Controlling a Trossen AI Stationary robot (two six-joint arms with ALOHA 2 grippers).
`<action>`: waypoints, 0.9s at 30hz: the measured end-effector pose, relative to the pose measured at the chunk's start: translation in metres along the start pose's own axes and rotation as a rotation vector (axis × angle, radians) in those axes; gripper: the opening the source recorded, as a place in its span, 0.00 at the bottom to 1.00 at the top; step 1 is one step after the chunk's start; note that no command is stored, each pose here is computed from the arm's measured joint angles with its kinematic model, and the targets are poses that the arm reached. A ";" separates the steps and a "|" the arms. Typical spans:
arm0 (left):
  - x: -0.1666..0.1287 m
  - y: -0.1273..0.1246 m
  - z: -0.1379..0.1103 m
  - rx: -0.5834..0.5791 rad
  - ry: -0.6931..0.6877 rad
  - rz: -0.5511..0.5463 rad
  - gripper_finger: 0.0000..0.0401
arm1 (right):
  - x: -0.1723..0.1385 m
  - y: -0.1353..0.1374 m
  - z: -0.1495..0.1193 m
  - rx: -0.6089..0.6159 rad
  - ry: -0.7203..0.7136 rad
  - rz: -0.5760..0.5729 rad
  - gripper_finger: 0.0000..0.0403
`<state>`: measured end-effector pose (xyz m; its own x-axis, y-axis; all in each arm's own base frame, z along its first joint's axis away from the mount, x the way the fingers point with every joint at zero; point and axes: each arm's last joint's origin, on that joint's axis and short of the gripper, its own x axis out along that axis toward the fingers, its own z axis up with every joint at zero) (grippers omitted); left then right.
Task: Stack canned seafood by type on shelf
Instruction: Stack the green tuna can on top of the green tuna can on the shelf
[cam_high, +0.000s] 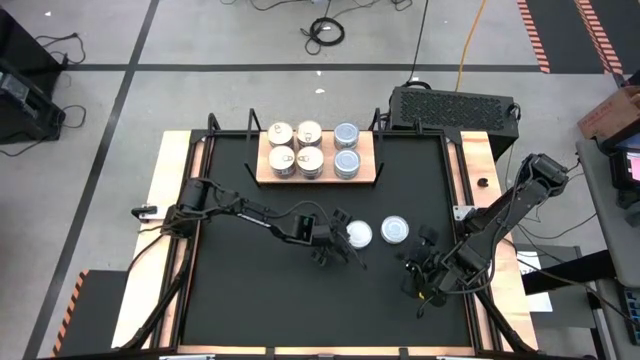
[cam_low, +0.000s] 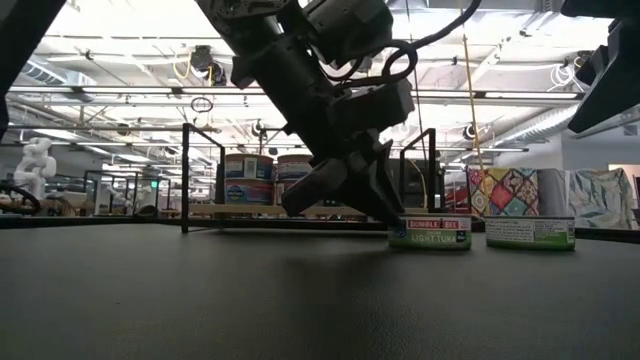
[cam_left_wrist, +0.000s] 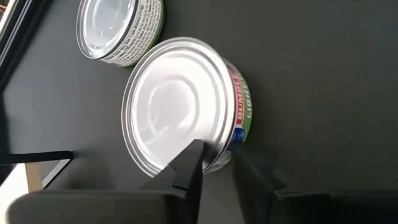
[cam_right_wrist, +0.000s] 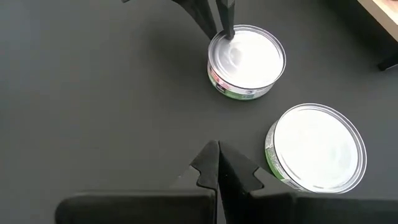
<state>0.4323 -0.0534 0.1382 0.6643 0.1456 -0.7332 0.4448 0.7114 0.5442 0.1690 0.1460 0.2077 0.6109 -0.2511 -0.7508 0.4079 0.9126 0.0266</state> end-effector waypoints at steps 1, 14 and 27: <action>0.000 0.000 0.000 0.000 0.000 0.000 0.19 | 0.000 0.000 0.000 0.000 0.000 0.000 0.00; -0.003 -0.005 0.006 0.017 0.020 0.060 0.01 | 0.000 0.000 0.000 -0.001 0.000 0.000 0.00; -0.035 0.005 0.020 0.040 0.020 0.167 0.00 | 0.000 0.000 0.000 -0.004 -0.001 0.001 0.00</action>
<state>0.4237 -0.0685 0.1750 0.7193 0.2731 -0.6388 0.3527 0.6486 0.6744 0.1690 0.1459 0.2081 0.6122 -0.2506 -0.7499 0.4047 0.9141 0.0249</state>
